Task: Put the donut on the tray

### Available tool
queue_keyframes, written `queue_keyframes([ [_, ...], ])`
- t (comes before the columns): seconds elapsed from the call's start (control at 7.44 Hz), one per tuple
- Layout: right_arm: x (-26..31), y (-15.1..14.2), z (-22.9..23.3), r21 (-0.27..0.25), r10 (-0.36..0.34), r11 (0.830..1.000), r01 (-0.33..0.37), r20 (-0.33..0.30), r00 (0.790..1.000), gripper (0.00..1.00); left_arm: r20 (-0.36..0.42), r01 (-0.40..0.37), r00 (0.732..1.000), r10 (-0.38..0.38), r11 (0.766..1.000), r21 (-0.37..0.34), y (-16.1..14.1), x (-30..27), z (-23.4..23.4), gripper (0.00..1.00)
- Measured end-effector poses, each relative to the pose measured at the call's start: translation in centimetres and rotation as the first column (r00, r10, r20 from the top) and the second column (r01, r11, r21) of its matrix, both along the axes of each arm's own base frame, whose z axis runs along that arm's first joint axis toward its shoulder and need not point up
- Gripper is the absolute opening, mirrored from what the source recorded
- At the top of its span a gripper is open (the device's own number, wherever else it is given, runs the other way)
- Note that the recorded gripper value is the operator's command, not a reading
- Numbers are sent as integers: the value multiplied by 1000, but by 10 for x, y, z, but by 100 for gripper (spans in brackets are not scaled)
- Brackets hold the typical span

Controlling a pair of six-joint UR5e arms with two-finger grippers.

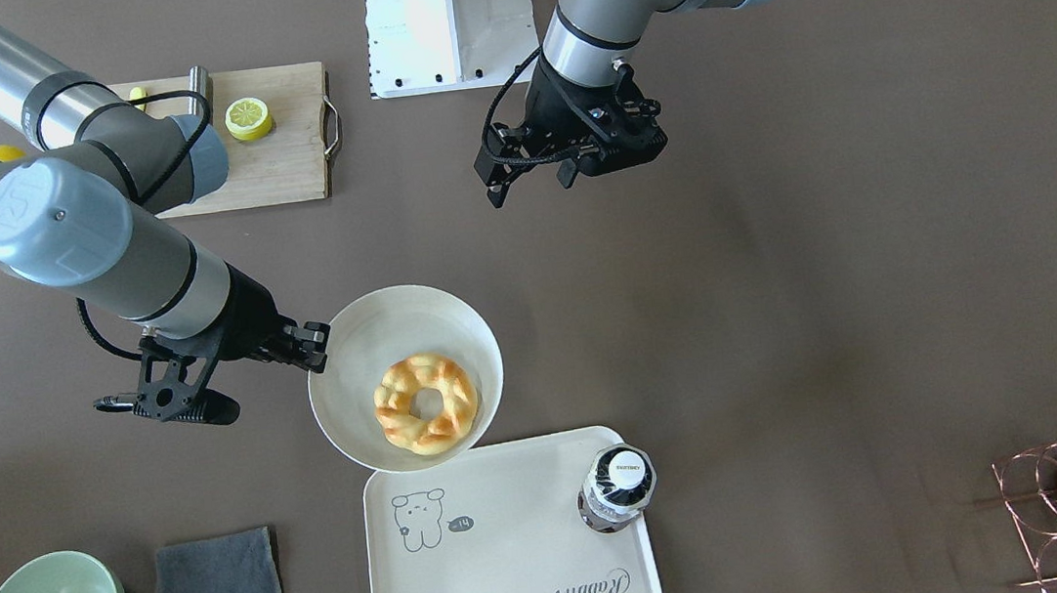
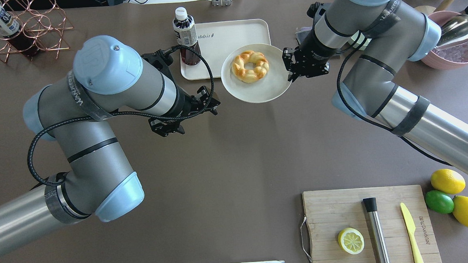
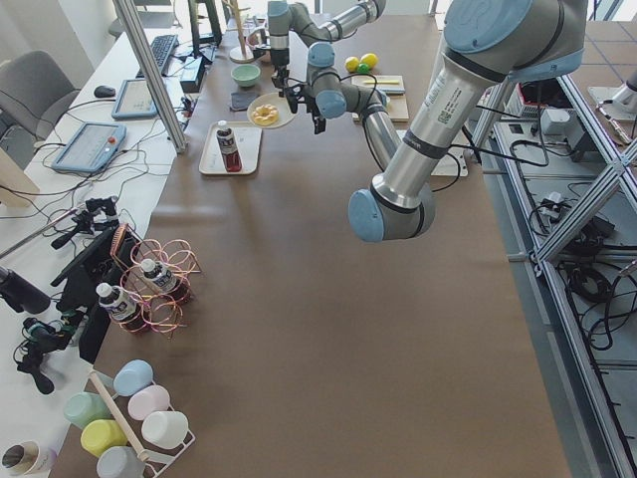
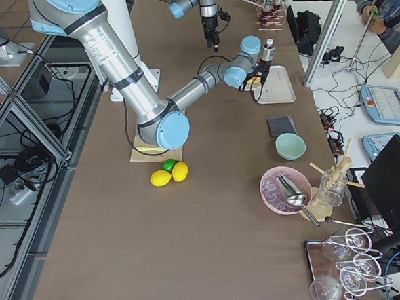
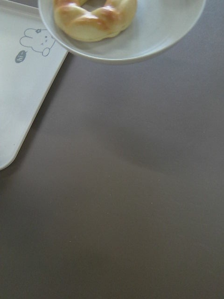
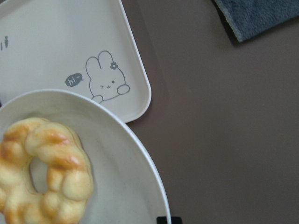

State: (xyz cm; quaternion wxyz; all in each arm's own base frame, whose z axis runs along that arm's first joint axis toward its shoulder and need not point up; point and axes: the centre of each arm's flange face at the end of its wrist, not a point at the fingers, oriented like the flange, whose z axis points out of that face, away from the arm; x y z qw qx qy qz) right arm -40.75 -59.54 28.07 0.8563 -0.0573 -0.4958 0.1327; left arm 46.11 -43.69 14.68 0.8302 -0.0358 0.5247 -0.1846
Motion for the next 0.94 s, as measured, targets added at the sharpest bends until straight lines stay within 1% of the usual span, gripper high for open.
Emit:
queue_keyframes([
  [0.13, -18, -29, -6, -22, 39, 999, -39, -17, 999, 0, -1, 2, 1000, -2, 1000, 1, 3, -5, 3, 97],
  [0.27, -29, -52, 0, -33, 71, 997, -72, -32, 997, 0, -1, 5, 1000, -5, 1000, 2, 5, -7, 5, 97],
  [0.4, -37, -72, 8, -58, 109, 992, -112, -48, 993, 0, 2, 12, 1000, -12, 1000, 5, 5, -8, 6, 97],
  [0.54, -47, -88, 4, -101, 158, 981, -163, -58, 986, 0, 6, 22, 1000, -22, 1000, 11, 5, -7, 6, 97],
  [0.67, -57, -99, 1, -151, 219, 962, -225, -57, 974, 0, 16, 29, 999, -29, 1000, 11, 5, -7, 5, 97],
  [0.81, -67, -107, 8, -211, 298, 929, -303, -58, 953, 0, 23, 34, 999, -34, 999, 10, 5, -7, 5, 97],
  [0.94, -77, -110, 11, -253, 351, 900, -354, -60, 934, 0, 30, 39, 999, -39, 999, 11, 5, -7, 5, 97],
])
